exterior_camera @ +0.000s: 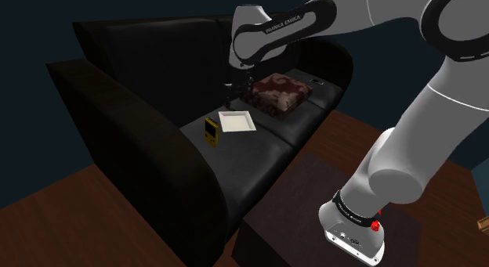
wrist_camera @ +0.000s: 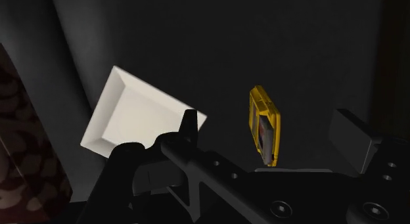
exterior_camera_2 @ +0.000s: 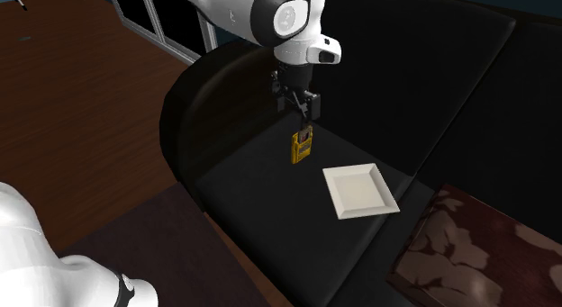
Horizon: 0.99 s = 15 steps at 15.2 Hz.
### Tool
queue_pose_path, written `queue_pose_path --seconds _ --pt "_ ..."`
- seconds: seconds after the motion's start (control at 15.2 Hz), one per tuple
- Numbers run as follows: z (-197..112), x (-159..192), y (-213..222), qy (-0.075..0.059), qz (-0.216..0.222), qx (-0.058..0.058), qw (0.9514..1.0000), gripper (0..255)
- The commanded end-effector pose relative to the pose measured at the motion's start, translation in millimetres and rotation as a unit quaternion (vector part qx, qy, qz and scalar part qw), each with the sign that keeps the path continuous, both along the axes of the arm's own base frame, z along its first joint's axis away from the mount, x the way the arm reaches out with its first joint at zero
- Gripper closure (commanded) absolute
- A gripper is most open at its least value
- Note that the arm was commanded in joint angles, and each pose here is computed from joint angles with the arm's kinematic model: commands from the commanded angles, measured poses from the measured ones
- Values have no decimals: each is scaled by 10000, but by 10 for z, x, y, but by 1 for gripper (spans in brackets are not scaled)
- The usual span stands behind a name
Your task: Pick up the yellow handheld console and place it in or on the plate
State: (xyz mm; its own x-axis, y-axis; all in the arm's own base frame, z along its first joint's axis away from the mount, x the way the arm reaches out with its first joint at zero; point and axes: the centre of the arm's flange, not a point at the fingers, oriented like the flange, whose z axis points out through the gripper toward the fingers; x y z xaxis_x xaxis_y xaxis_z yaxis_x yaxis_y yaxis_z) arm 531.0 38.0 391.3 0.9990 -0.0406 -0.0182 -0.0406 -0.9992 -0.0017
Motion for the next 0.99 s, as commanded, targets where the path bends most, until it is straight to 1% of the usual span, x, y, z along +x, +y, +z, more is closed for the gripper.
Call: queue_pose_path --seconds 0.0,0.53,0.92 --pt "-228 186 87 37 16 14 10000 0" --pt "-999 873 338 188 80 70 9998 0" --pt "-1315 855 343 188 80 70 9998 0"
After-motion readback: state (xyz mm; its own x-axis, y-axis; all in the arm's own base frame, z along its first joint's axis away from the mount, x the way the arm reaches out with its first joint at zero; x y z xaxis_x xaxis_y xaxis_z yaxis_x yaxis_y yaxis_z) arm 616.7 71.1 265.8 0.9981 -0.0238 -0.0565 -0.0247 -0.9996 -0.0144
